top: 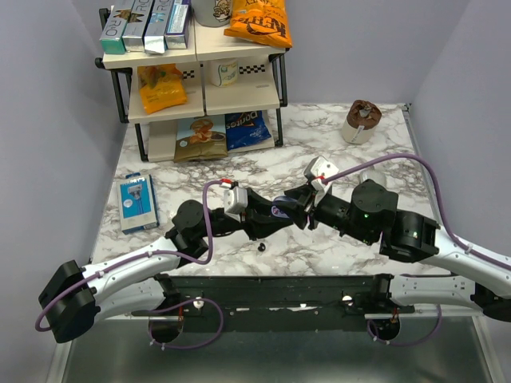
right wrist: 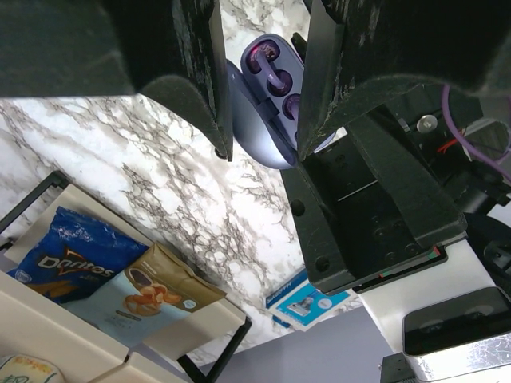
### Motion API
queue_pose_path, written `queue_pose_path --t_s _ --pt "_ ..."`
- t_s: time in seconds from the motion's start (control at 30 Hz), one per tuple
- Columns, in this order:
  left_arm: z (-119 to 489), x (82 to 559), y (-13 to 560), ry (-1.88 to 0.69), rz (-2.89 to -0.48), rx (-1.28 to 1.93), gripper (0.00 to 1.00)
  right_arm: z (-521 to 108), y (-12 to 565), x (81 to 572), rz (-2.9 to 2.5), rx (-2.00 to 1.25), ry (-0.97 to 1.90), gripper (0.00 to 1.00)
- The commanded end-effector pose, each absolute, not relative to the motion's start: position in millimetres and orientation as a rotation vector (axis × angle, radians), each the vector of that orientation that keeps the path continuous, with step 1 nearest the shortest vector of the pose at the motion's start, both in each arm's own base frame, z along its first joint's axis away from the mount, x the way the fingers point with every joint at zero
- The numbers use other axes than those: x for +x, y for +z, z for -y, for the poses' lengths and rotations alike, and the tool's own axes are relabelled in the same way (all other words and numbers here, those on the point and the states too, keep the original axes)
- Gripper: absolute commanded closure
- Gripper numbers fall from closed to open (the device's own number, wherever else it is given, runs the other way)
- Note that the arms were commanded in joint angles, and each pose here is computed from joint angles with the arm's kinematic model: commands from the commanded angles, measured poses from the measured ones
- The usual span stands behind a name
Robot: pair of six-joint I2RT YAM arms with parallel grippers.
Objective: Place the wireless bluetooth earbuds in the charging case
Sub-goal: Close the charging case.
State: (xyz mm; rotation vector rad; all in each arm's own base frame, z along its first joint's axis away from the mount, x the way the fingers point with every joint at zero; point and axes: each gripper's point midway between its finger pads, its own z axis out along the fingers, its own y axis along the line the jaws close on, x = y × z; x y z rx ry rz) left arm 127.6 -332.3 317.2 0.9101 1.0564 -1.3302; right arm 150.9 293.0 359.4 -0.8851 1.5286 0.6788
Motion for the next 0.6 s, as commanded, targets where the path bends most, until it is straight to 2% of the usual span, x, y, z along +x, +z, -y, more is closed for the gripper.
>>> queue_pose_path --t_s 0.0,0.3,0.57 --pt "329 129 342 -1.307 -0.980 0.884 1.00 -291 350 149 -1.547 -0.929 0.663 0.54" --pt "328 124 323 -1.318 -1.013 0.912 1.00 -254 394 170 -1.503 -0.669 0.590 0.52" --pt "325 112 323 -1.341 -0.972 0.960 1.00 -264 360 183 -1.672 -0.669 0.506 0.71"
